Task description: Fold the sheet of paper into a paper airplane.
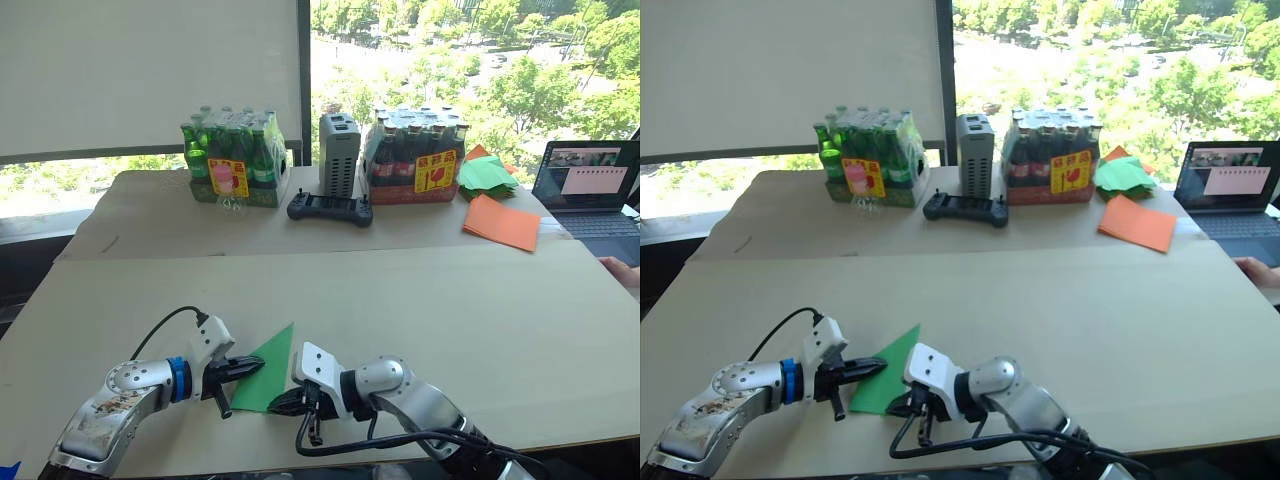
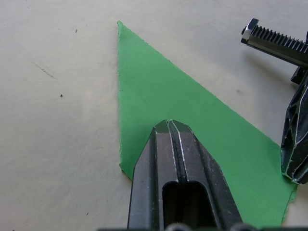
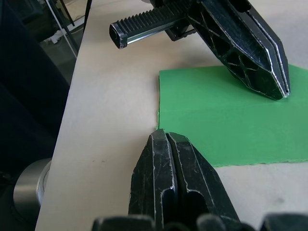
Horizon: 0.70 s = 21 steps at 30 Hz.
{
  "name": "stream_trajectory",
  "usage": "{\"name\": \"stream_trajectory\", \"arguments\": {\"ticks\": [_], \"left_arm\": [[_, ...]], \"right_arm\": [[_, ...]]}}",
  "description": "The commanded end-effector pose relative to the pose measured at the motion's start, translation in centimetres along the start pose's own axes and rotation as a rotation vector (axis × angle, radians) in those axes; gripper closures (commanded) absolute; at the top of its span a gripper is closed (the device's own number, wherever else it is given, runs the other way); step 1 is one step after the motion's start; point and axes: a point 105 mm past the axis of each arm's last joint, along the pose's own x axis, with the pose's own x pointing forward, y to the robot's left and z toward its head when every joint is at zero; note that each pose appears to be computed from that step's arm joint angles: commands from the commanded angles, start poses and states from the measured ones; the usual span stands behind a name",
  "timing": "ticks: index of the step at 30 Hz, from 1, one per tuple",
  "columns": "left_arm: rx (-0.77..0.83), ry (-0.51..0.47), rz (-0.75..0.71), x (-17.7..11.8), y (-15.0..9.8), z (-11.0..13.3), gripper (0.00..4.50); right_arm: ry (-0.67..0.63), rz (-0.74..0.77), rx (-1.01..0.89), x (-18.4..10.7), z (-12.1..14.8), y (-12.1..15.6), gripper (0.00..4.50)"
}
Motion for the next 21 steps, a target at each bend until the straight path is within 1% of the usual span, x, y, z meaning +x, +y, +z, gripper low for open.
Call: {"name": "stream_trajectory", "arguments": {"ticks": [1, 5, 6, 8, 10, 12, 15, 17, 20, 21], "left_arm": [[-0.004, 0.037, 0.003, 0.0, 0.1, -0.6, 4.48], [-0.004, 0.035, 0.002, 0.1, 0.2, -0.5, 4.48], [-0.004, 0.033, 0.001, 0.1, 0.2, -0.5, 4.48], [0.002, 0.019, 0.005, -0.1, 0.4, 0.0, 4.48], [0.010, 0.003, 0.008, -0.3, 0.6, 0.6, 4.48], [0.018, -0.024, 0.011, -0.5, 0.9, 1.5, 4.48], [0.041, -0.066, 0.021, -0.9, 1.4, 2.9, 4.48], [0.072, -0.099, 0.037, -1.6, 1.9, 4.4, 4.48], [0.150, -0.077, 0.032, -3.1, 2.6, 5.8, 4.48], [0.170, -0.064, 0.031, -3.4, 2.7, 6.0, 4.24]], "right_arm": [[0.054, 0.049, 0.055, 0.5, -1.7, 1.1, 4.50], [0.019, 0.016, 0.031, 0.1, -0.9, 0.2, 4.50], [-0.013, -0.008, 0.023, -0.3, -0.2, -0.4, 4.50], [-0.125, -0.074, 0.023, -2.2, 2.4, -2.1, 4.50], [-0.194, -0.109, 0.025, -3.7, 4.1, -2.9, 4.50], [-0.235, -0.142, 0.024, -5.1, 5.3, -3.2, 4.50], [-0.250, -0.185, 0.011, -6.3, 6.0, -3.3, 4.50], [-0.226, -0.228, -0.017, -6.6, 5.9, -3.4, 4.50], [-0.187, -0.307, -0.050, -7.2, 5.3, -3.9, 4.50], [-0.182, -0.323, -0.053, -7.4, 5.2, -4.1, 4.50]]}}
